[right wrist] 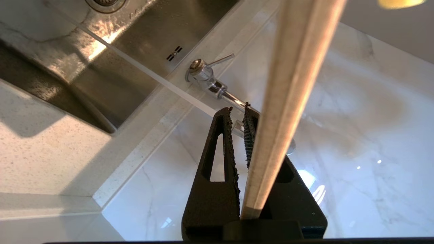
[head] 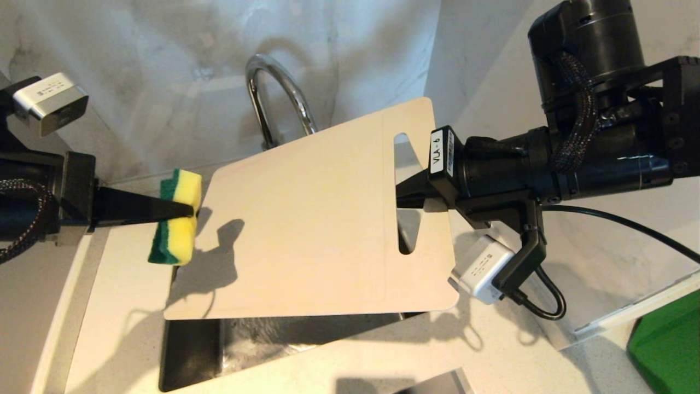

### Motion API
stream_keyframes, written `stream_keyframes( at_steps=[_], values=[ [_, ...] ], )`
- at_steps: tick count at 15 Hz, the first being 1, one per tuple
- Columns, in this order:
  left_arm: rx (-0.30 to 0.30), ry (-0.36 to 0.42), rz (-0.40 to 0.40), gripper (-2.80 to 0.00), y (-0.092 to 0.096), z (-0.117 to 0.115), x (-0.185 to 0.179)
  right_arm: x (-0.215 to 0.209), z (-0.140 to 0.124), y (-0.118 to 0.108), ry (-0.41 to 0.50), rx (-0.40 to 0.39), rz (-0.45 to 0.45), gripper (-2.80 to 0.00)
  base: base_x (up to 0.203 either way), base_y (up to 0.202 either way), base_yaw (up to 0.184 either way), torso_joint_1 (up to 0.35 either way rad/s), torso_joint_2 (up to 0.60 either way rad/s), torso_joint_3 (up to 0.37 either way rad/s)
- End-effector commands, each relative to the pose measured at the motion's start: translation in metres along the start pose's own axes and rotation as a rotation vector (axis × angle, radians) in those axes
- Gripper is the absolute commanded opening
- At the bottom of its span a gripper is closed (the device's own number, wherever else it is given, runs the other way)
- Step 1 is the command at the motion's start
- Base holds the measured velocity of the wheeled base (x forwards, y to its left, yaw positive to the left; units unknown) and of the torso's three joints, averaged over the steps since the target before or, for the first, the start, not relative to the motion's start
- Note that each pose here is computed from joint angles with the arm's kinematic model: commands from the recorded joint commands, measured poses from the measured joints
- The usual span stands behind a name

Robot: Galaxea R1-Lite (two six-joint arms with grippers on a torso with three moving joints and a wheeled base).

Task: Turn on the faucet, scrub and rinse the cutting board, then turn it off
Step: Scrub the cutting board underwater

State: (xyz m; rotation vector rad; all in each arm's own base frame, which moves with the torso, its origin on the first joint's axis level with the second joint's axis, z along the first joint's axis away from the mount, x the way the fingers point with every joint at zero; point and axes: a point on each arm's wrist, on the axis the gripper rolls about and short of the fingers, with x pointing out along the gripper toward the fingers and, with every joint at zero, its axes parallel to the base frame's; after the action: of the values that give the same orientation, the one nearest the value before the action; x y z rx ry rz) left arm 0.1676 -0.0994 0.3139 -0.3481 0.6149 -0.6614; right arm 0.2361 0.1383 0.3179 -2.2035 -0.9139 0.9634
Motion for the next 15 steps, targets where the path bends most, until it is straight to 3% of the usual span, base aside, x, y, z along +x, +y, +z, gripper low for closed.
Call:
stream_keyframes(
  at_steps=[1, 3, 7, 11, 15],
  values=[
    [0.035, 0.097, -0.02, -2.8, -0.018, -0.019, 0.021, 0.002, 0.0, 0.001, -0.007, -0.009, 0.001, -2.8, 0.0, 0.0, 0.0, 0.0, 0.0, 0.0],
    [0.07, 0.144, 0.065, -2.8, -0.018, -0.038, 0.04, 0.004, 0.0, 0.002, -0.011, -0.006, 0.006, -2.8, 0.0, 0.0, 0.0, 0.0, 0.0, 0.0],
    [0.15, 0.149, 0.132, -2.8, -0.002, -0.061, 0.054, 0.008, -0.001, 0.004, -0.017, 0.013, 0.011, -2.8, 0.0, 0.0, 0.0, 0.0, 0.0, 0.0],
    [0.156, 0.122, 0.187, -2.8, 0.015, -0.081, 0.064, 0.008, -0.002, 0.004, -0.013, 0.013, 0.008, -2.8, 0.0, 0.0, 0.0, 0.0, 0.0, 0.0],
    [0.097, 0.066, 0.292, -2.8, 0.052, -0.079, 0.054, 0.006, -0.002, 0.005, -0.01, 0.017, 0.012, -2.8, 0.0, 0.0, 0.0, 0.0, 0.0, 0.0]
  ],
)
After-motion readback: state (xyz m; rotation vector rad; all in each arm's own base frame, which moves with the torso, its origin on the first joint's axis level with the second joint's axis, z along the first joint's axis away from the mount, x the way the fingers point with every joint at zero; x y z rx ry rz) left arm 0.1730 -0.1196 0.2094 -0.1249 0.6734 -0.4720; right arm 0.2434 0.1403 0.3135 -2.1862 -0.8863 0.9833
